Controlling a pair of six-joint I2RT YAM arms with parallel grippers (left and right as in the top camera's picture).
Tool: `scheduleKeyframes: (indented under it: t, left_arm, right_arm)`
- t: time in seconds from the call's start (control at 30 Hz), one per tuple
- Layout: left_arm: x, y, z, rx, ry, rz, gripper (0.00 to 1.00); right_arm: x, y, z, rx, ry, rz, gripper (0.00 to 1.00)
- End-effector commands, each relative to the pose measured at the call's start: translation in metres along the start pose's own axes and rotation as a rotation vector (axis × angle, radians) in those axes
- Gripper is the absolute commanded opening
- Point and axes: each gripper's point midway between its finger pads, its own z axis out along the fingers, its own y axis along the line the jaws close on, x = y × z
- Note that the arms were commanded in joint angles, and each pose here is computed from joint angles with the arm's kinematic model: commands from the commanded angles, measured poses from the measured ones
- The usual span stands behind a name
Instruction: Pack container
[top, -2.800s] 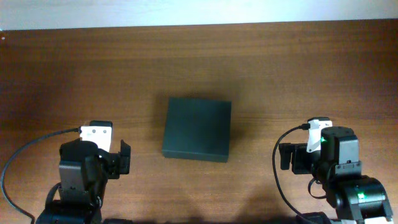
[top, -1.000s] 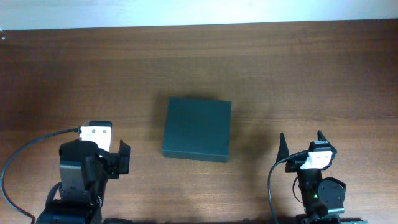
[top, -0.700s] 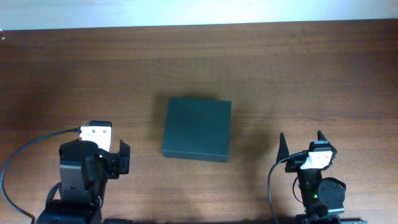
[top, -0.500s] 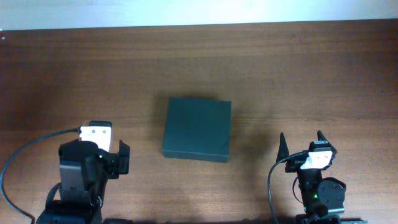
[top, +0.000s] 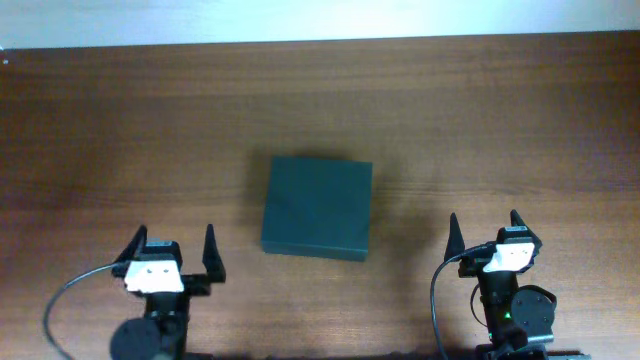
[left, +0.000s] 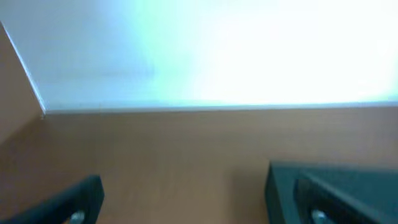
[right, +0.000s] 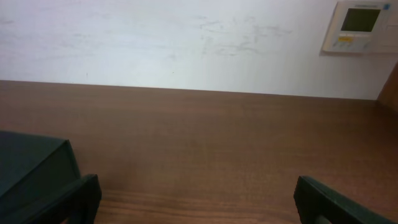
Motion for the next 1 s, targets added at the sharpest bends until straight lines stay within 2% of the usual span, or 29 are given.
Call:
scheduleKeyframes:
  t: [0.0,0.07,0.17,0.23,0.33,0.6,0.97]
  left_arm:
    - [0.008,0.007,0.011,-0.05,-0.113,-0.032,0.99]
    - [0.014,0.01,0.017,-0.075,-0.167,-0.043,0.99]
    - [0.033,0.015,0.023,-0.107,-0.157,-0.055,0.99]
    - [0.049,0.016,0.027,-0.112,-0.122,-0.084,0.99]
    - [0.085,0.015,0.029,-0.112,0.013,-0.119,0.99]
    - [0.087,0.004,0.03,-0.026,0.023,-0.12,0.99]
    - [0.087,0.003,0.03,-0.02,0.025,-0.113,0.99]
  right_arm:
    - [0.002,-0.002,0.0,0.011,0.005,-0.007,0.99]
    - [0.002,-0.002,0.0,0.011,0.005,-0.007,0.99]
    - [0.002,-0.002,0.0,0.011,0.005,-0.007,0.99]
    - [0.002,-0.002,0.0,0.011,0.005,-0.007,0.99]
    - [0.002,-0.002,0.0,0.011,0.005,-0.007,0.99]
    - [0.002,-0.002,0.0,0.011,0.005,-0.007,0.99]
    - [0.002,-0.002,0.0,0.011,0.005,-0.007,0.99]
